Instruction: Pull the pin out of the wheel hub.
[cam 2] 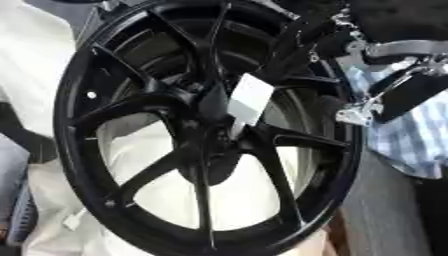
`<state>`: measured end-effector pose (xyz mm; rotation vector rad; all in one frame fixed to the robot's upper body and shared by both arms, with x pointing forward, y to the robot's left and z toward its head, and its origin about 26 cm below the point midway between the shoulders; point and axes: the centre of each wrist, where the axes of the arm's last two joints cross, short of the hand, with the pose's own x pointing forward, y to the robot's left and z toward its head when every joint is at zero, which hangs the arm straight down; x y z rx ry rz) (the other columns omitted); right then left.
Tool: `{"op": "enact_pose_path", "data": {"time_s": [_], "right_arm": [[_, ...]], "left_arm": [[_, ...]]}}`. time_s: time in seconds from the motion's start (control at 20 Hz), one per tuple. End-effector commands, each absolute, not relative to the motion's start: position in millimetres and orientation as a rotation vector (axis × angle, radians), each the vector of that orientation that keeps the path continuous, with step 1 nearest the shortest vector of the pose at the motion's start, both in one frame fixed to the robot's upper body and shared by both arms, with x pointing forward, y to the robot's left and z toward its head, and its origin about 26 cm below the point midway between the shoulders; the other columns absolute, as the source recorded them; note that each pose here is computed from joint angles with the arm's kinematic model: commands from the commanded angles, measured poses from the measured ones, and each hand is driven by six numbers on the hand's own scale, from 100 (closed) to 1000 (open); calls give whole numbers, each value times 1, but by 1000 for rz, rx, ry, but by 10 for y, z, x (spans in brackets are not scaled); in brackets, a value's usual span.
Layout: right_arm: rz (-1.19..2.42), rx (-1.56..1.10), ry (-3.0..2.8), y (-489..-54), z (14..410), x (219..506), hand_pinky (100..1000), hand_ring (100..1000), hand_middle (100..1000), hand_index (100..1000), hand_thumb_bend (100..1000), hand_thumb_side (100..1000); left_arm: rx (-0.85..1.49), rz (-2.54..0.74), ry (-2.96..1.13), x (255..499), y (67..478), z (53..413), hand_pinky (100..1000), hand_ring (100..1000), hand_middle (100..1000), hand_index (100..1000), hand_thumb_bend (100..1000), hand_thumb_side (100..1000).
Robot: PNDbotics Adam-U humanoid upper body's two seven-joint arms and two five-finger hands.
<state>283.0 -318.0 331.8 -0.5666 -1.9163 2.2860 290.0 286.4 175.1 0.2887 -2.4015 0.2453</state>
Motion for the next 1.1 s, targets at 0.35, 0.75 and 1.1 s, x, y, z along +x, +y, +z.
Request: {"op": "enact_pose_path", "data": {"time_s": [0.35, 0.75, 1.1], "right_arm": [[2344, -633, -1923, -3104, 3398, 2810, 941, 943, 841, 910, 100, 356], [2380, -692, -1895, -3085, 3374, 2821, 942, 941, 845, 922, 178, 389], [2378, -698, -1924, -3041, 3398, 2828, 939, 937, 844, 921, 178, 388]], "left_arm": [[297, 211, -2432, 2889, 2869, 1841, 824, 677, 619, 801, 100, 775], [299, 216, -2426, 2889, 2862, 1836, 825, 676, 618, 800, 100, 788], [297, 213, -2422, 2889, 2853, 1832, 825, 675, 617, 799, 100, 791]]}}
